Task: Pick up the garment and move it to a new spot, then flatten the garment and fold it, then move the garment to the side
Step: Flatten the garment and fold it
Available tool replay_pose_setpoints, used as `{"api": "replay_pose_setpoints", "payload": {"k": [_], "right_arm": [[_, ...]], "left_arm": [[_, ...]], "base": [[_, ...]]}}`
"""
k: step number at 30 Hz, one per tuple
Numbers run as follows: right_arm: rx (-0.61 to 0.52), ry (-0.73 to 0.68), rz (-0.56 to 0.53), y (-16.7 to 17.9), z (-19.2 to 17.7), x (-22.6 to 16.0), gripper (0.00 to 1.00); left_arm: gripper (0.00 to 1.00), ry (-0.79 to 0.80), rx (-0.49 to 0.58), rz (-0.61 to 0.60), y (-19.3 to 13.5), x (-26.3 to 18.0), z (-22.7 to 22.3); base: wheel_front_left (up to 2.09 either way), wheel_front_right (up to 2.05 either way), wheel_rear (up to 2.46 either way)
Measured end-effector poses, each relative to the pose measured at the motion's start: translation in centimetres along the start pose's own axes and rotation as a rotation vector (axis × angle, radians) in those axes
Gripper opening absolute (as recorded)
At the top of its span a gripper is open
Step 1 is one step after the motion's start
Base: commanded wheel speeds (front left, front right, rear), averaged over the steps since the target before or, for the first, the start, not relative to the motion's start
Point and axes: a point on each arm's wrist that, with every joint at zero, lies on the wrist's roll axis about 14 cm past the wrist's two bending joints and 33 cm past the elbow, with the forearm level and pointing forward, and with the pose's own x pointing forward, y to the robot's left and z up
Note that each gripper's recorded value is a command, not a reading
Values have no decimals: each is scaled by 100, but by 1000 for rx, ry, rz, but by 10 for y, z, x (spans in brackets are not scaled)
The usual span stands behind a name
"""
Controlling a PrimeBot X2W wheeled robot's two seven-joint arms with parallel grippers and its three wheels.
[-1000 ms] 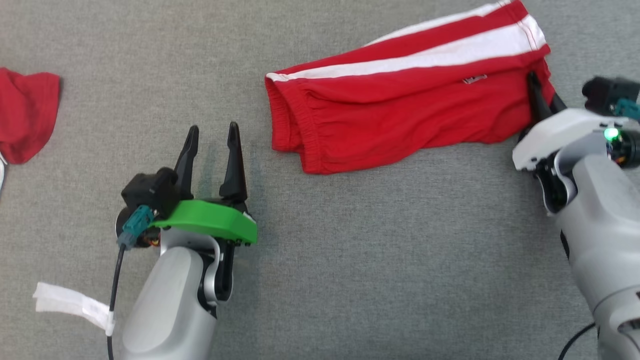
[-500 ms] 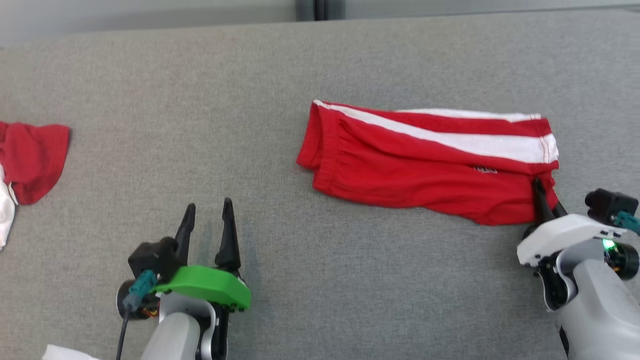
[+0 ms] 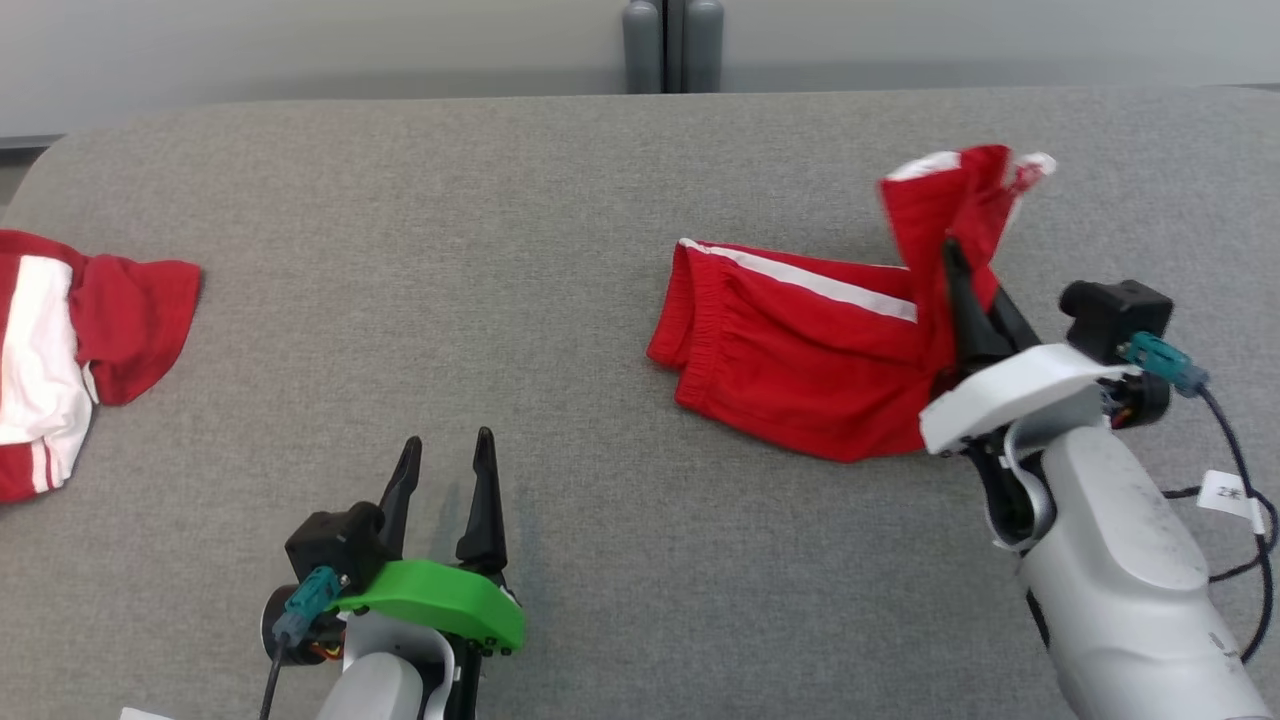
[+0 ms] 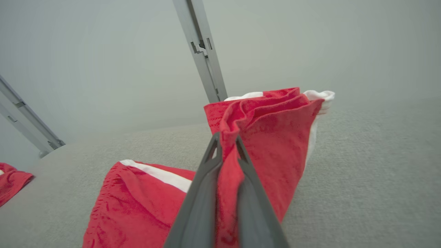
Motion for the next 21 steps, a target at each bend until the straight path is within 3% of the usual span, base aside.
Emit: {"api": "replay_pose_setpoints", "payload": {"k": [5,11,12,13,21], "right_arm": [[16,17,202,77,-7,18,0],[43,139,373,140,-47,8,0],[34,196,404,150,-66,0,46],[25,217,414,153,-73,-4,100],[-28,180,396,141,-62,-10,100]], "left_arm": [[100,-9,-2,42,13,-10,3],[100,-14,-3,116,35,-28,4],[100,-20,-3,140,42,-34,6],[100,-21,-3,151,45,-37,6],[100,-23,24,145,44,-36,6]], "base": [[0,0,0],[0,0,0],[0,0,0],[0,0,0],[0,0,0]]}}
